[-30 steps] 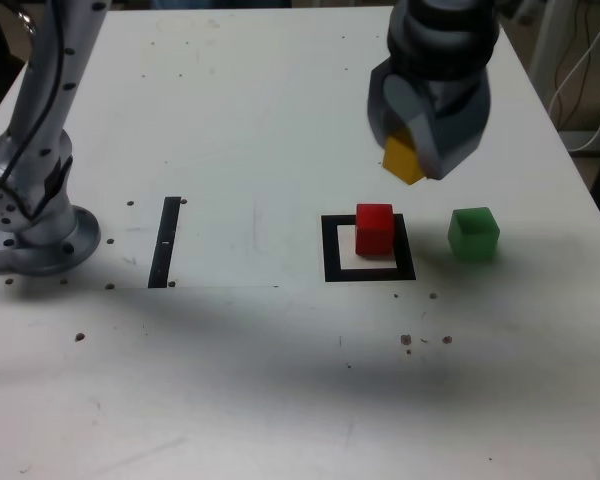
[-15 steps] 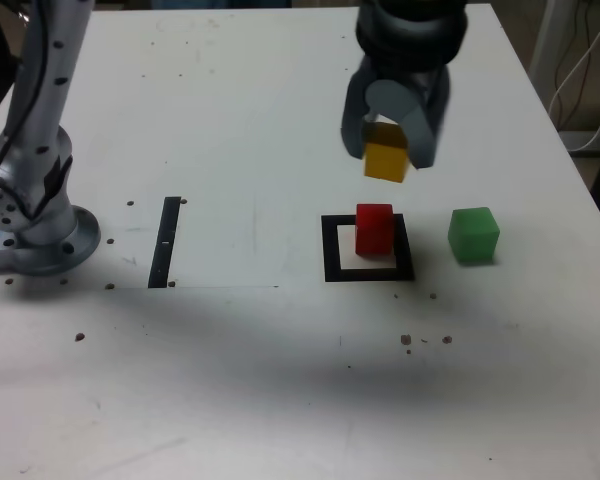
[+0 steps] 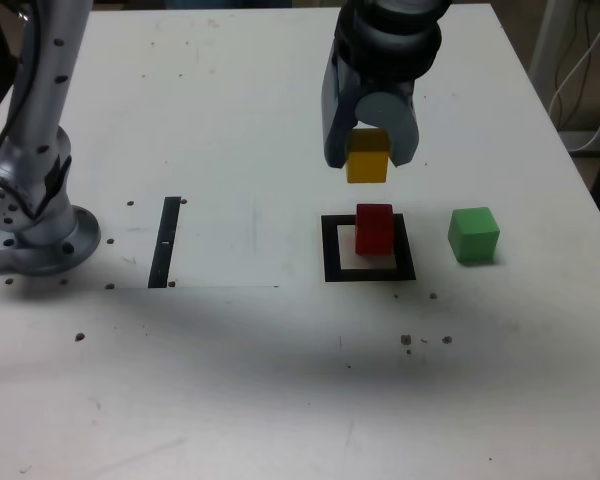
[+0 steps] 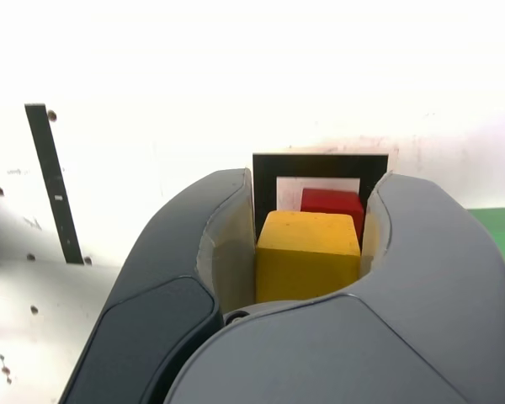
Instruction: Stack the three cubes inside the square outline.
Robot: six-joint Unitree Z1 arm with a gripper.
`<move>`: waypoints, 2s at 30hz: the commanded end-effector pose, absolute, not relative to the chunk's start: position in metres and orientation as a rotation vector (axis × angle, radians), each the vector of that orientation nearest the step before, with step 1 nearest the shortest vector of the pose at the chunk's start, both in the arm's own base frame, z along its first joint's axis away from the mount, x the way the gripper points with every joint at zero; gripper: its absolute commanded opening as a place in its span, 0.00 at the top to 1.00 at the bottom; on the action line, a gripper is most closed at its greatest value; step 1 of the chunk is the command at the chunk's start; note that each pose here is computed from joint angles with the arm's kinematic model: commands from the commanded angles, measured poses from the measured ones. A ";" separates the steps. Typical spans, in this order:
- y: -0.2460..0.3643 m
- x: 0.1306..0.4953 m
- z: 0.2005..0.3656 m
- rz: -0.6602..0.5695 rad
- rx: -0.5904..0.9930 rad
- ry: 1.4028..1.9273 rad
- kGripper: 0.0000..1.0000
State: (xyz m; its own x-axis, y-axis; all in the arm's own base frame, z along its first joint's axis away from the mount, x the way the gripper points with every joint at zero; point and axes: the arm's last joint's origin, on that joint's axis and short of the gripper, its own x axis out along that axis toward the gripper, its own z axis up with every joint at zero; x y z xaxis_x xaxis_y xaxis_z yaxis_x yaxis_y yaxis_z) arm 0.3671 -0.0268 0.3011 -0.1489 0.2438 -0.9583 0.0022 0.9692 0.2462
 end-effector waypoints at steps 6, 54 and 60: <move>-0.026 0.368 0.297 0.198 0.157 1.724 0.67; -0.028 0.385 0.258 0.199 0.171 1.752 0.64; -0.028 0.385 0.254 0.194 0.164 1.756 0.64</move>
